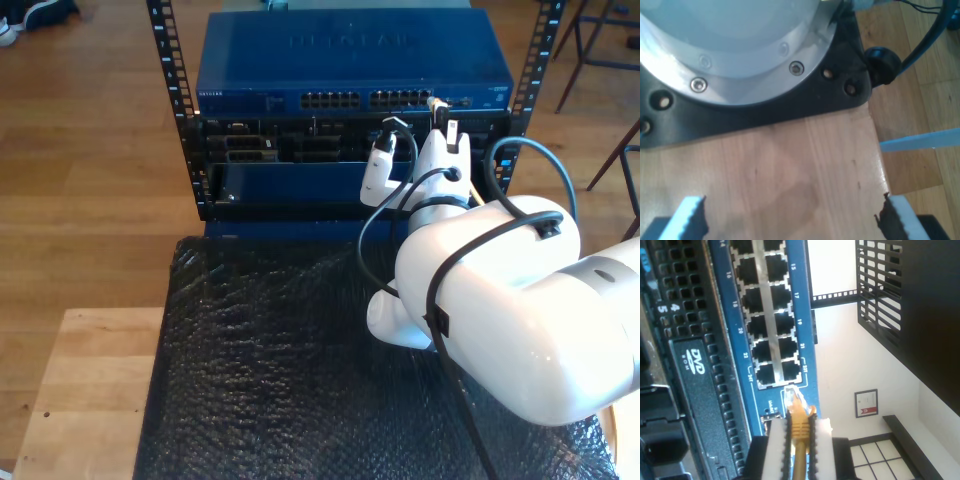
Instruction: Grab the cable and plug it in
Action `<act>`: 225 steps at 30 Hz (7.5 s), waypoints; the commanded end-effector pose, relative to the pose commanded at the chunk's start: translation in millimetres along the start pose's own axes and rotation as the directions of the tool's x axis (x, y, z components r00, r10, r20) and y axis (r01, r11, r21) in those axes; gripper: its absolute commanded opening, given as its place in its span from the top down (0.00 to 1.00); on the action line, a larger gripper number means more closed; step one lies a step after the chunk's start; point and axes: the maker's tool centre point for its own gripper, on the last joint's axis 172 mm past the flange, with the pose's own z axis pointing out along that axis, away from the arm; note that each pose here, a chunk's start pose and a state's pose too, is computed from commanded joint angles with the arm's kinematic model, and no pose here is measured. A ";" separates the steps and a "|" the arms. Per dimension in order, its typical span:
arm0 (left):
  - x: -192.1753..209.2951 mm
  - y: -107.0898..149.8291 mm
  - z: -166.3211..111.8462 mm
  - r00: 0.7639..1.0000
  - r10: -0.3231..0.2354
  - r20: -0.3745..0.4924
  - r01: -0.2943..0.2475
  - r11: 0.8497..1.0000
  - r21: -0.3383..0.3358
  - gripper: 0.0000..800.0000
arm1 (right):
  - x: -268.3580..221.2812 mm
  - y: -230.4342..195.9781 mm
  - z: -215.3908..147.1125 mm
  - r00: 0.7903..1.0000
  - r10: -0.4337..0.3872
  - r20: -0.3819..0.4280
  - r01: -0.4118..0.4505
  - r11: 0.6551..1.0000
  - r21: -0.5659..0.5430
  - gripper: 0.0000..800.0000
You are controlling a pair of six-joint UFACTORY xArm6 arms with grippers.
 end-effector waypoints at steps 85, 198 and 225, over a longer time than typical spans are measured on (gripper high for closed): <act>0.0 0.0 0.0 1.000 0.000 0.000 0.000 1.000 0.000 0.00 | 10.5 0.0 8.1 0.999 -0.039 -0.010 0.039 0.999 -0.015 1.00; 0.0 0.0 0.0 1.000 0.000 0.000 0.000 1.000 0.000 0.00 | 18.6 -5.4 19.8 0.999 -0.032 -0.031 0.032 0.999 0.002 1.00; 0.0 0.3 0.0 1.000 0.001 0.000 -0.001 1.000 -0.001 0.00 | 13.5 2.0 5.0 0.999 -0.042 -0.034 0.042 0.999 0.021 0.65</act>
